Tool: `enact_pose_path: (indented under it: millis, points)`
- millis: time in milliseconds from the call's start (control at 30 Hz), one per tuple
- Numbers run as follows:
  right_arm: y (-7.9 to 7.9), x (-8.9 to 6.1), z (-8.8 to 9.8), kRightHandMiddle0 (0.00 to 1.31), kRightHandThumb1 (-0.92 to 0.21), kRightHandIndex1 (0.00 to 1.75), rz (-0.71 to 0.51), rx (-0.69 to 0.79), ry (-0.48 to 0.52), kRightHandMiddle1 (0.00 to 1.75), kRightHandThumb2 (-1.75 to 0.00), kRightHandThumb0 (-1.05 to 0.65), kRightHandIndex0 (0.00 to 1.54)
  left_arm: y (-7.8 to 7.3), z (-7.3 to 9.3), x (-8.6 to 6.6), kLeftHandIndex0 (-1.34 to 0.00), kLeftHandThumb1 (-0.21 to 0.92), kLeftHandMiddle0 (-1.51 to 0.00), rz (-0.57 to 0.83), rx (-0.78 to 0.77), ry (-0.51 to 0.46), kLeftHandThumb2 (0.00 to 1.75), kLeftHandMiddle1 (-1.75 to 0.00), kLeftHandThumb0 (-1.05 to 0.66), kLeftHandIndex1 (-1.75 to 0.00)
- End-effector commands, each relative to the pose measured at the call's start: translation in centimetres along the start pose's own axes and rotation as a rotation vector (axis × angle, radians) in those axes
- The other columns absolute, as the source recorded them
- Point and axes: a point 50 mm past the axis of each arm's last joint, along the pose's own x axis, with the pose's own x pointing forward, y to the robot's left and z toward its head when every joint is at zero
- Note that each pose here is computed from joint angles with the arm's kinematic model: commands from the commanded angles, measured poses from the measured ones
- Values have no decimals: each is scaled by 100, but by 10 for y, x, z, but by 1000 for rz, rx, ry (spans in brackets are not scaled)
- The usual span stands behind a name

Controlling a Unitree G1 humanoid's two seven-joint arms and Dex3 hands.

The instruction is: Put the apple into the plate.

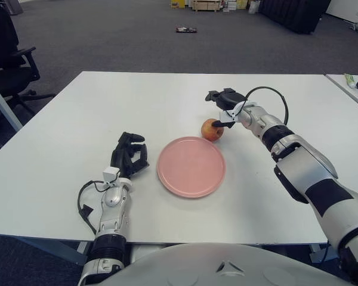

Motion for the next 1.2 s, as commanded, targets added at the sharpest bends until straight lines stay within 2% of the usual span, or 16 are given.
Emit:
enact_pose_path:
  millis: [0,300,400,533,767,900,1167]
  points:
    - [6,1,0,0,-50,49,39,-8,13,66,-94,-64,0,5,-19,-13,-46,51,-83,23,6,109,108,-175,-42,-175]
    - [17,1,4,0,-53,44,90,-19,26,64,-94,-63,0,5,-18,-15,-46,51,-84,21,0,104,109,-175,-42,-175]
    - [27,1,6,0,-55,43,109,-21,39,62,-93,-63,0,5,-18,-15,-46,51,-84,27,2,110,109,-175,-42,-175]
    - [32,1,6,0,-57,44,119,-20,48,60,-92,-62,0,5,-18,-15,-46,51,-83,31,-3,114,109,-175,-42,-175]
    - [54,-6,0,0,-59,49,162,10,92,62,-91,-62,0,6,-18,-16,-46,51,-83,36,-11,120,109,-175,-42,-175]
    - [59,-8,-2,0,-60,50,180,32,112,65,-90,-63,0,6,-18,-17,-46,51,-83,40,-13,123,109,-175,-42,-175]
    - [81,-18,-12,0,-64,53,219,86,173,63,-89,-62,0,7,-17,-18,-46,51,-83,37,-2,117,108,-175,-42,-175]
